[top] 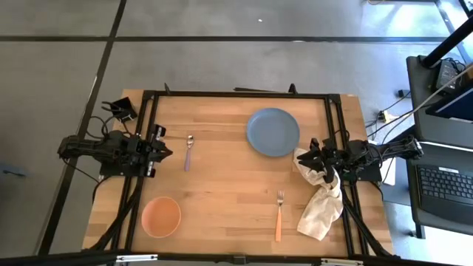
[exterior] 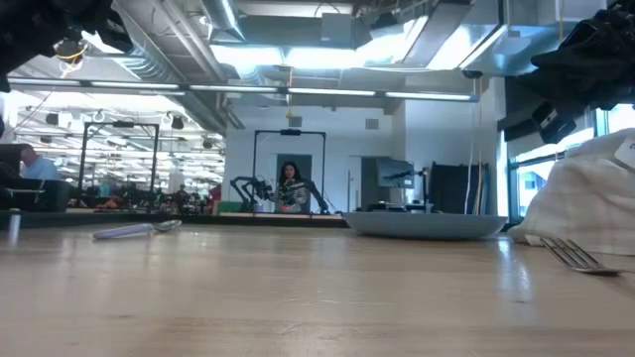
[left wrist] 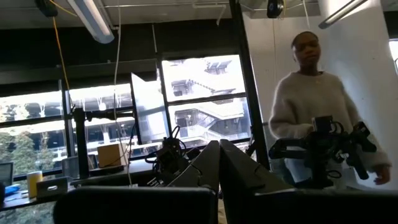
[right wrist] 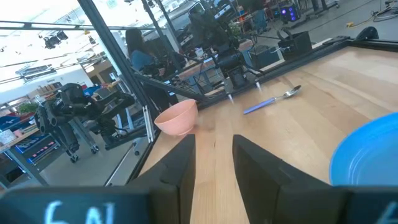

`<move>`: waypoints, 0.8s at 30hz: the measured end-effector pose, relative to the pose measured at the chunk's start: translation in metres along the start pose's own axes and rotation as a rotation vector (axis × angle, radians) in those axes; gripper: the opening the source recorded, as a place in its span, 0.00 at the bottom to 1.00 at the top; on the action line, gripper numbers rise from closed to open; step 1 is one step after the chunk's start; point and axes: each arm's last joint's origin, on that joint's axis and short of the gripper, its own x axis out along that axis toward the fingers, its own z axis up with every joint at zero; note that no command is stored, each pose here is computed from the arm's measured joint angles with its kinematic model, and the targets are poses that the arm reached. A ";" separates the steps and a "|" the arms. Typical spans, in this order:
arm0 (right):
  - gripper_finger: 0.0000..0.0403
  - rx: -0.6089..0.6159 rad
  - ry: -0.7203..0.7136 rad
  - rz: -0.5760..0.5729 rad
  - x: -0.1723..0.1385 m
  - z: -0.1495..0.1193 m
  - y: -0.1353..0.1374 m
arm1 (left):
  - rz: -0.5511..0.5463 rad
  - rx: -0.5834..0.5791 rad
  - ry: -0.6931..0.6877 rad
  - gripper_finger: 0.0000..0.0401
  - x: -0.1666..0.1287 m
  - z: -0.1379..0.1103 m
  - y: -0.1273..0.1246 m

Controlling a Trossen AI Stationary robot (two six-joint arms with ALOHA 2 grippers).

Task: Set table place
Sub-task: Place the blue plate in the center of the table

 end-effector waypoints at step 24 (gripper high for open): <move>0.27 0.136 -0.138 -0.171 -0.001 0.006 -0.004 | 0.000 0.000 -0.001 0.11 0.000 0.000 0.000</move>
